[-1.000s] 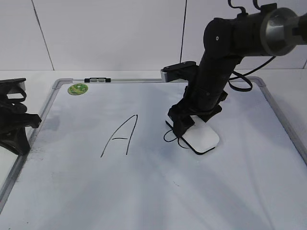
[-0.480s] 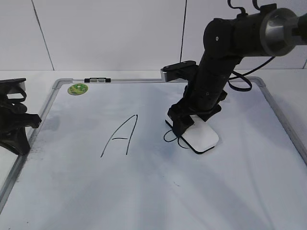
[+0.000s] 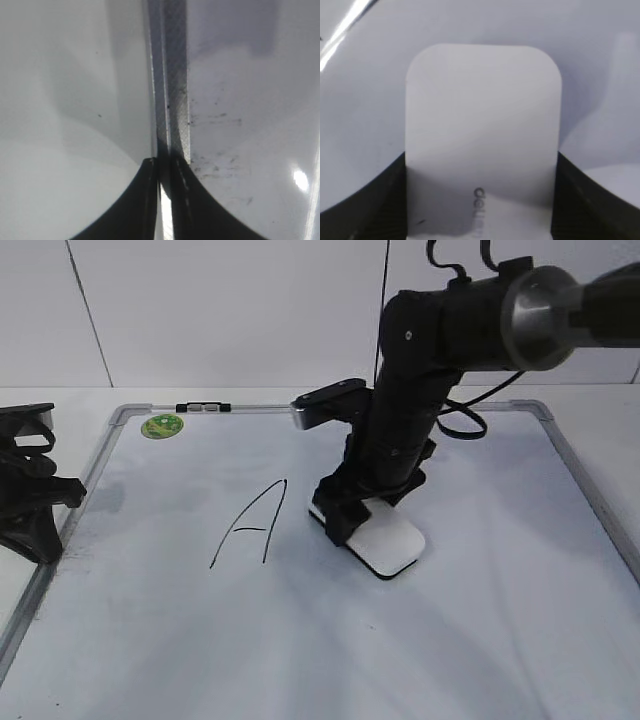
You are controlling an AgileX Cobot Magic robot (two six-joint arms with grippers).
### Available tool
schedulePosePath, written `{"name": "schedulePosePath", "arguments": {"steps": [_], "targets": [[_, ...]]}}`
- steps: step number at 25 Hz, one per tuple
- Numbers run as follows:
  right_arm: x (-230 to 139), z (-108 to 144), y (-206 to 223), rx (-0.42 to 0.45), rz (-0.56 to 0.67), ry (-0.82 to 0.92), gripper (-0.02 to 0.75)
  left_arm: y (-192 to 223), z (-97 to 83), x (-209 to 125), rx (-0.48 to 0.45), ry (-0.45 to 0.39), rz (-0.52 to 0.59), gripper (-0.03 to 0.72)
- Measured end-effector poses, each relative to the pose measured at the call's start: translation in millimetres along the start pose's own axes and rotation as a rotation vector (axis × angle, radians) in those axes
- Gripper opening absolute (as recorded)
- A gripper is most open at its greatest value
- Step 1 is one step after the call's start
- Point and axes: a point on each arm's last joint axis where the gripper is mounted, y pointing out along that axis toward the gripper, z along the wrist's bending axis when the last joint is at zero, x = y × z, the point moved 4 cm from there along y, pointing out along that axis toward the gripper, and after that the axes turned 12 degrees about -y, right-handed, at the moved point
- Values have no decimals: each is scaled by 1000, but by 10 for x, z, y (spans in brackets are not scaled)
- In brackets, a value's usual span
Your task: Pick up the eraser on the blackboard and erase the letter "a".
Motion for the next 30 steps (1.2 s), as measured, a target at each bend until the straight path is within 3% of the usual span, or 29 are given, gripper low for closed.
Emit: {"name": "schedulePosePath", "arguments": {"steps": [4,9,13,23,30], "targets": [[76,216,23,13,5,-51,517,0,0,0,0,0,0,43],[79,236,28,-5,16,-76,517,0,0,0,0,0,0,43],[38,121,18,-24,20,-28,517,0,0,0,0,0,0,43],[-275,-581,-76,-82,15,148,517,0,2,0,2,0,0,43],[-247,-531,-67,-88,20,132,517,0,3,0,2,1,0,43]]}}
